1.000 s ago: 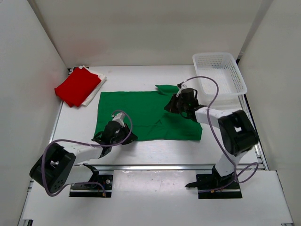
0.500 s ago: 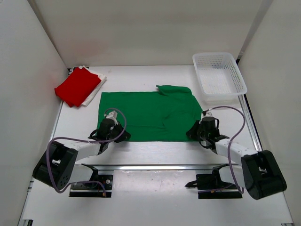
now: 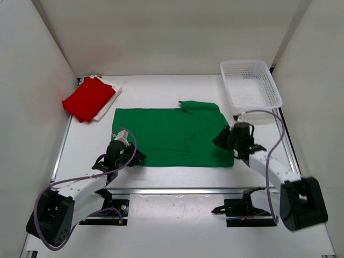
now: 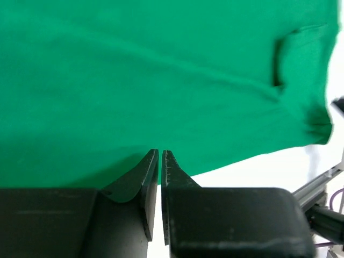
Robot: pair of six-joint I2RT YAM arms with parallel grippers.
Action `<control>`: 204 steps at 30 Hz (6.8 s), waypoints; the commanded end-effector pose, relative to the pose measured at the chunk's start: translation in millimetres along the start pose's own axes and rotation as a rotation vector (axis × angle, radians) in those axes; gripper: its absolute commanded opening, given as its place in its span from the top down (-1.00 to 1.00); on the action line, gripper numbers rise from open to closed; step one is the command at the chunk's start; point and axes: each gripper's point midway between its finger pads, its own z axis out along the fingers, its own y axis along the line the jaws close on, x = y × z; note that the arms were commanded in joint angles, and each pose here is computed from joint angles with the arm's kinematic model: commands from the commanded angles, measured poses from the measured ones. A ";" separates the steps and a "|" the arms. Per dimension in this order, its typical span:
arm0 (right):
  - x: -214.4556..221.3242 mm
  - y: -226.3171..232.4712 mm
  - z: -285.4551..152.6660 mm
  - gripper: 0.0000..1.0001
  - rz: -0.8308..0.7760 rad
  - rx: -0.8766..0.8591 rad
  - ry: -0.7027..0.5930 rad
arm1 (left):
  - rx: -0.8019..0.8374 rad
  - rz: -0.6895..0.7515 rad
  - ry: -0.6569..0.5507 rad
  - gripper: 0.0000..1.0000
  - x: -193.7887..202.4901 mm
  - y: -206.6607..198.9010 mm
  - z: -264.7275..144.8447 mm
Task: Fold and stack the t-shirts
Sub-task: Fold the flattened tshirt in 1/3 of the way, then grap the side of the flattened tshirt furthest away from the robot with both arms
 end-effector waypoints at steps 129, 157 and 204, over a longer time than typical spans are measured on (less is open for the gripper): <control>-66.9 53.4 55.6 0.21 -0.307 0.001 -0.079 | 0.135 -0.013 0.001 0.67 -10.5 -41.3 28.6; -94.5 59.7 128.2 0.35 -0.187 -0.126 0.079 | 0.112 -0.013 -0.012 0.67 -16.8 -39.4 31.5; -257.7 86.5 173.0 1.00 -0.228 -0.246 -0.161 | -0.525 -0.140 -0.285 0.04 -293.7 116.1 113.0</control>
